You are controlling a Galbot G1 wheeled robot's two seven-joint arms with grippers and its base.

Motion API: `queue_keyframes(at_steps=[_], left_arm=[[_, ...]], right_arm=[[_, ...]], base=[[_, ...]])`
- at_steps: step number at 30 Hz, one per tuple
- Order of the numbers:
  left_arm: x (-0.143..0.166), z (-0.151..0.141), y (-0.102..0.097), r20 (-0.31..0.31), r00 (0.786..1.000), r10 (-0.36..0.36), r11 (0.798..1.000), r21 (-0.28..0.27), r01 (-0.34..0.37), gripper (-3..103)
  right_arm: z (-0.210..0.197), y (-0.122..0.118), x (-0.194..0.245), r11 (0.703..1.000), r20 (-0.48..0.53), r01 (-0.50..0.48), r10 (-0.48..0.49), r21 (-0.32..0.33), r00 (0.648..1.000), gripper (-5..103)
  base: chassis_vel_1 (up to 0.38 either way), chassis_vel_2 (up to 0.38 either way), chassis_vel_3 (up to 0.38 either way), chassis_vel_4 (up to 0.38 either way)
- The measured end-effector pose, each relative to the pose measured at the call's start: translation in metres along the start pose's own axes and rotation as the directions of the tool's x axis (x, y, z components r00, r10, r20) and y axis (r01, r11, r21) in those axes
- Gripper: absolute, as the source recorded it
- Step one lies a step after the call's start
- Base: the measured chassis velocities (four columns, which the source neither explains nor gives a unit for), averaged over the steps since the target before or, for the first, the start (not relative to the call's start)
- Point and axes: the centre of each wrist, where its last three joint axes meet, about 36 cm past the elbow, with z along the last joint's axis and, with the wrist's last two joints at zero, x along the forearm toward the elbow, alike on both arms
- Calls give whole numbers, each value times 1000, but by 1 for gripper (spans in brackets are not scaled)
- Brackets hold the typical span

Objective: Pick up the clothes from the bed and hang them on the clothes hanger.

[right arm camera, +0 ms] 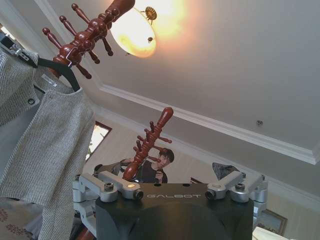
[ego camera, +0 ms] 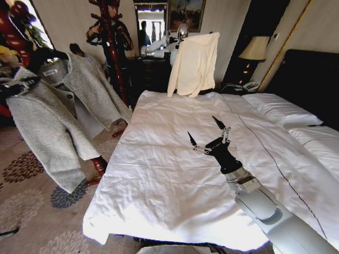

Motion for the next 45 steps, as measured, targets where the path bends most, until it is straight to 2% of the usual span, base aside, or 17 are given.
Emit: queue_keyframes(at_steps=[1,4,9,13,16,19,22,24,27,30,32,35,36,38,39,42,45], left_arm=[[1,1,-1,7,1000,-9,1000,1,9,19],[2,3,-5,28,999,-28,1000,-1,28,28],[3,4,-13,52,995,-79,996,-25,81,49],[4,4,-20,69,995,-75,997,-27,77,60],[5,-1,-31,97,994,-56,998,-34,60,76],[7,-4,-36,116,992,-50,998,-36,55,82],[15,-11,-51,167,985,-36,999,-34,42,97],[19,-11,-57,184,983,-30,999,-28,35,97],[28,-10,-72,226,974,-34,999,-19,40,100],[41,4,-102,261,961,-88,996,31,83,100],[44,9,-109,264,959,-103,995,45,94,100],[59,44,-156,245,960,-134,990,76,118,100],[59,44,-156,245,960,-134,990,76,118,100],[70,66,-190,233,965,-121,991,78,106,100],[70,66,-190,233,965,-121,991,78,106,100],[89,101,-230,210,966,-151,987,92,134,100],[98,118,-246,193,966,-171,983,104,153,100]], right_arm=[[0,0,0,1000,-1,0,0,-1,1000,100],[2,0,0,1000,-3,1,-1,-2,1000,100],[3,-1,0,1000,-7,4,-4,0,1000,100],[3,-1,0,1000,-9,4,-4,-5,1000,100],[4,0,1,1000,-11,1,-1,-9,1000,100],[5,1,1,1000,-11,-1,1,-13,1000,100],[7,1,1,998,-9,-41,40,-43,999,100],[8,1,2,996,-14,-62,62,-65,998,100],[7,1,2,977,-45,-141,136,-161,990,100],[-1,-1,1,905,-116,-275,250,-324,961,100],[-2,-1,1,885,-136,-304,273,-353,952,100],[-4,1,13,821,-222,-401,337,-407,915,100],[-4,1,13,821,-222,-401,337,-407,915,100],[-3,5,25,799,-260,-440,360,-410,896,100],[-3,5,25,799,-260,-440,360,-410,896,100],[-2,16,45,791,-292,-465,372,-397,881,100],[-2,26,60,791,-326,-478,369,-381,870,100]], base=[[0,0,0,0],[0,0,0,0],[0,0,0,0],[0,0,0,0],[0,0,0,0],[0,0,0,0],[0,0,0,0],[0,0,0,0],[0,0,0,0],[0,0,0,0],[0,0,0,0],[0,0,0,0],[0,0,0,0],[0,0,0,0],[0,0,0,0],[0,0,0,0],[0,0,0,0]])
